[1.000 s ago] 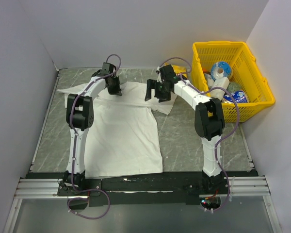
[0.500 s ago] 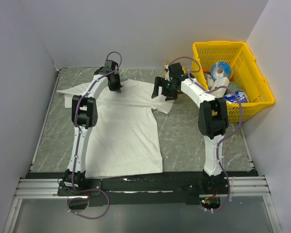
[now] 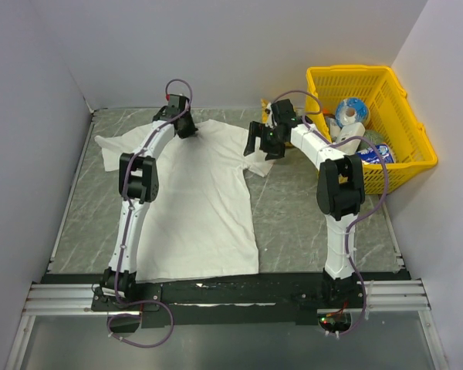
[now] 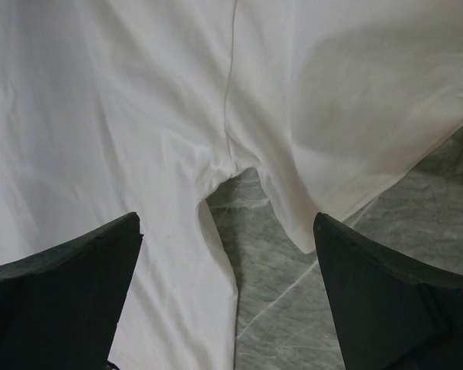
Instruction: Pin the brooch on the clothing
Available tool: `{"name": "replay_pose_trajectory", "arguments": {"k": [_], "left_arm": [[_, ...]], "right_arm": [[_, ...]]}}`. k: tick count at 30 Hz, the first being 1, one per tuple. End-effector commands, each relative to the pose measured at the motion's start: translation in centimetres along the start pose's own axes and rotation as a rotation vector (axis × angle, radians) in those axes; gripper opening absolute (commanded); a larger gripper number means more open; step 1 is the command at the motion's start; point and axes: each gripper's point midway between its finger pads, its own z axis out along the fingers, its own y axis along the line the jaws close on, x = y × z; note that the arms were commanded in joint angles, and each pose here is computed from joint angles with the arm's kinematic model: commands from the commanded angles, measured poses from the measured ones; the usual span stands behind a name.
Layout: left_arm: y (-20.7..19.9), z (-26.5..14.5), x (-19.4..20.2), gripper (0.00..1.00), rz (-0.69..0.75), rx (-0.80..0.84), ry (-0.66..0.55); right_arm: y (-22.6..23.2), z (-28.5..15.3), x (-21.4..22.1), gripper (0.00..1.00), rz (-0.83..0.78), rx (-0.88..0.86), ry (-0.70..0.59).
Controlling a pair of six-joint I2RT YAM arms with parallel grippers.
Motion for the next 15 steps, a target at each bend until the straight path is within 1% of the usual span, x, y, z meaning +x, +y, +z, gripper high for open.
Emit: {"name": "replay_pose_trajectory", "arguments": {"k": [1, 2, 3, 5, 6, 7, 8, 9, 10, 11, 12, 14, 15], "left_arm": [[-2.5, 1.4, -0.9, 0.06, -0.065, 0.113, -0.047], [-3.1, 1.2, -1.2, 0.09, -0.068, 0.14, -0.056], [-4.2, 0.4, -2.0, 0.11, -0.071, 0.193, -0.077], [-5.4, -1.2, -3.3, 0.16, -0.059, 0.238, -0.115], [-6.2, -3.1, -4.3, 0.19, -0.048, 0.258, -0.138], [-7.0, -4.5, -5.7, 0.23, -0.032, 0.28, -0.187], [-7.4, -5.7, -6.5, 0.25, -0.02, 0.288, -0.21], [-8.2, -8.4, -7.6, 0.27, 0.004, 0.304, -0.245], [-8.6, -10.0, -8.5, 0.28, 0.018, 0.308, -0.279], [-8.8, -11.3, -9.0, 0.29, 0.027, 0.31, -0.297], [-9.0, -13.9, -9.4, 0.3, 0.045, 0.313, -0.319], [-9.0, -16.5, -9.5, 0.3, 0.058, 0.31, -0.342], [-8.8, -18.8, -9.2, 0.29, 0.06, 0.303, -0.348]], "right_arm": [[1.3, -3.0, -1.6, 1.0, -0.05, -0.02, -0.056], [1.5, -3.3, -1.6, 1.0, -0.059, -0.025, -0.059], [1.5, -3.5, -1.5, 1.0, -0.064, -0.028, -0.058], [2.0, -4.4, -1.7, 1.0, -0.083, -0.041, -0.074], [2.0, -4.7, -1.5, 1.0, -0.084, -0.044, -0.074], [2.2, -5.0, -1.5, 1.0, -0.093, -0.048, -0.08], [2.7, -5.9, -1.7, 1.0, -0.101, -0.059, -0.099], [2.8, -6.1, -1.4, 1.0, -0.1, -0.061, -0.095], [2.9, -6.5, -1.3, 1.0, -0.103, -0.062, -0.099], [3.2, -7.3, -1.4, 1.0, -0.109, -0.068, -0.113], [3.1, -7.4, -0.8, 1.0, -0.107, -0.067, -0.105], [3.8, -8.4, -0.4, 1.0, -0.119, -0.077, -0.115], [3.6, -8.3, 0.5, 1.0, -0.118, -0.07, -0.101]]}}
